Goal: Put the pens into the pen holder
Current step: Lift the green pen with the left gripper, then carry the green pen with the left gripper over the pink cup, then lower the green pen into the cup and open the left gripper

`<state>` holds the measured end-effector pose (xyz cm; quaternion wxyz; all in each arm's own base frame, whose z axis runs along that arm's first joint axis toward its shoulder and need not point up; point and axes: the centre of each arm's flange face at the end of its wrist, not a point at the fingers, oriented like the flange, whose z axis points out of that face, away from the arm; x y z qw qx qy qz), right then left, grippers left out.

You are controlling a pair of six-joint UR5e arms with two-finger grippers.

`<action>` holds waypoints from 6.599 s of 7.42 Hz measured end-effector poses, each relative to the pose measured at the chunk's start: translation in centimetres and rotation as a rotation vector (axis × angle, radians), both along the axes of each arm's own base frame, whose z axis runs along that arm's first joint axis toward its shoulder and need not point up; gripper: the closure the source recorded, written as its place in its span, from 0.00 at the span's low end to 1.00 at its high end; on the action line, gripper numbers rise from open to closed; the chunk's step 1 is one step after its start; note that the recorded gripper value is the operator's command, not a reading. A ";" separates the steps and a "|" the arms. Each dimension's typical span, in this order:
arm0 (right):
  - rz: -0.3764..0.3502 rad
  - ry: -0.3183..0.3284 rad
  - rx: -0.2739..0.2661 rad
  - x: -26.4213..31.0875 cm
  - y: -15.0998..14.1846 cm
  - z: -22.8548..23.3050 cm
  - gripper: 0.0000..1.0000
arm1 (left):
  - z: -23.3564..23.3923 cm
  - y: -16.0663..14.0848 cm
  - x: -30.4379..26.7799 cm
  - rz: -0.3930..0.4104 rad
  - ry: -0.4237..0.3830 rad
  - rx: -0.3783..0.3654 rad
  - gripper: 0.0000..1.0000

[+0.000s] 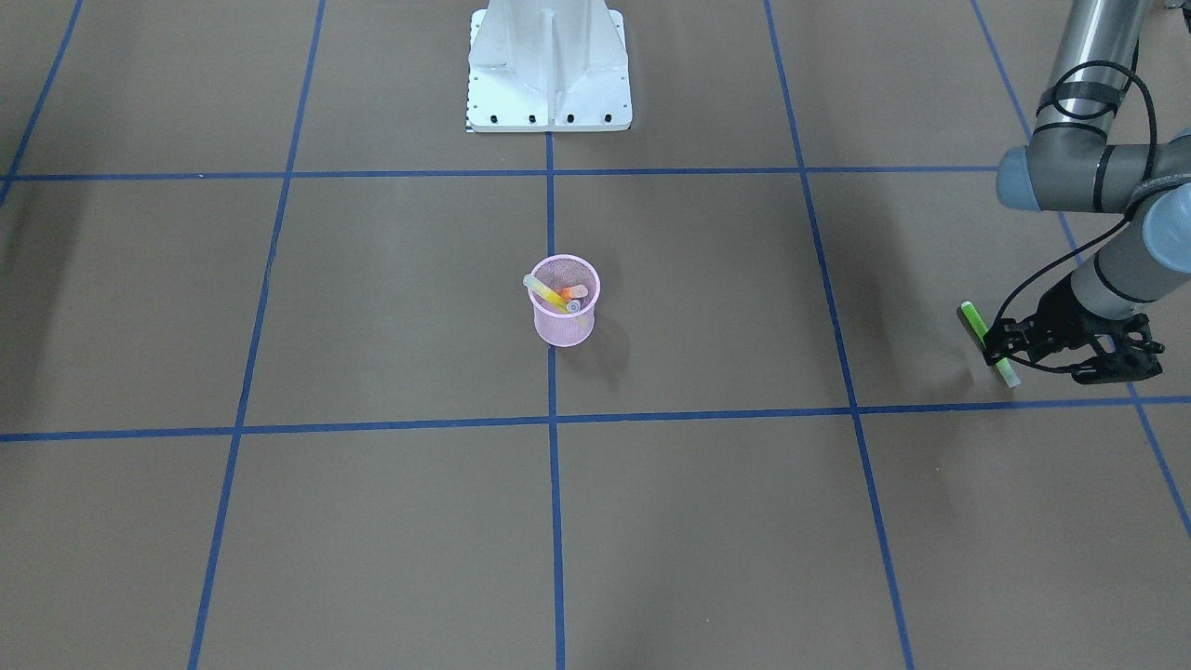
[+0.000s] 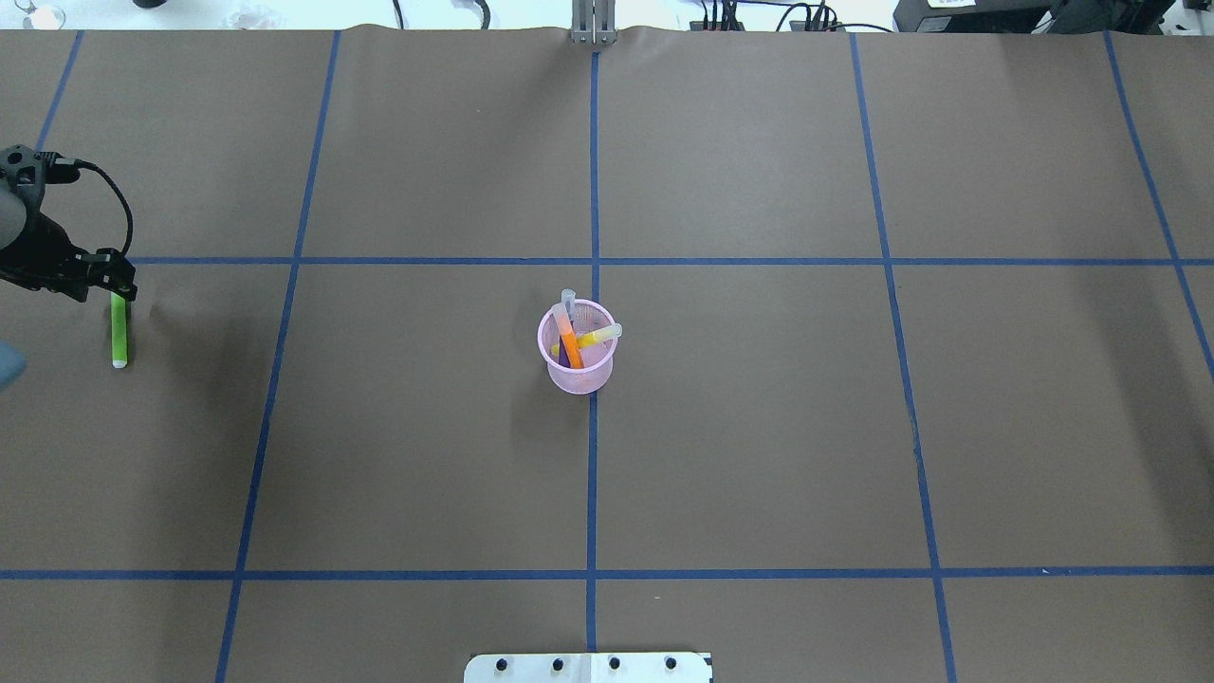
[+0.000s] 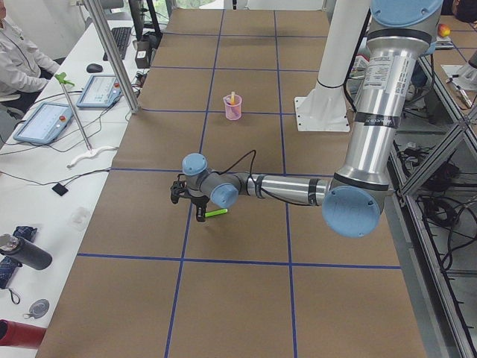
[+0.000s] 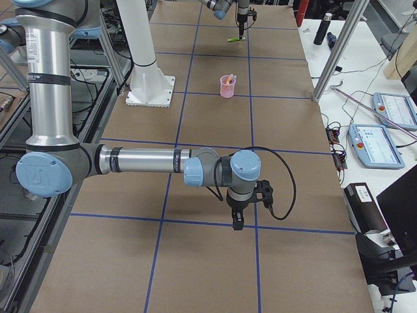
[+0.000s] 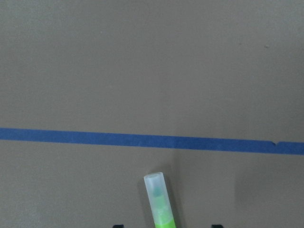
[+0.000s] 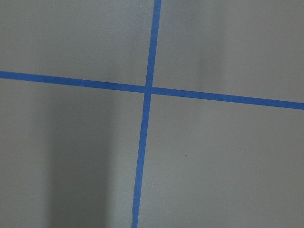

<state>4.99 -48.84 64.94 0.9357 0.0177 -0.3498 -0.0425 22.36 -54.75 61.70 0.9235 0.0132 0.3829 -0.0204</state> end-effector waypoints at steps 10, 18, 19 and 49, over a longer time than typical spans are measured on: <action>0.000 0.000 -0.001 0.0 0.1 0.0 0.00 | 0.1 -0.5 0.5 -0.033 0.011 -0.025 0.66; 0.000 -0.001 0.000 0.0 0.0 0.0 0.00 | 0.5 -0.5 0.7 -0.030 0.002 -0.033 0.66; 0.000 -0.001 0.001 0.0 0.0 -0.1 0.00 | 0.6 -0.6 0.8 -0.030 0.000 -0.035 0.66; 0.001 0.006 0.042 0.0 -1.0 -2.3 0.00 | -41.6 12.1 29.2 -0.149 0.617 1.163 0.01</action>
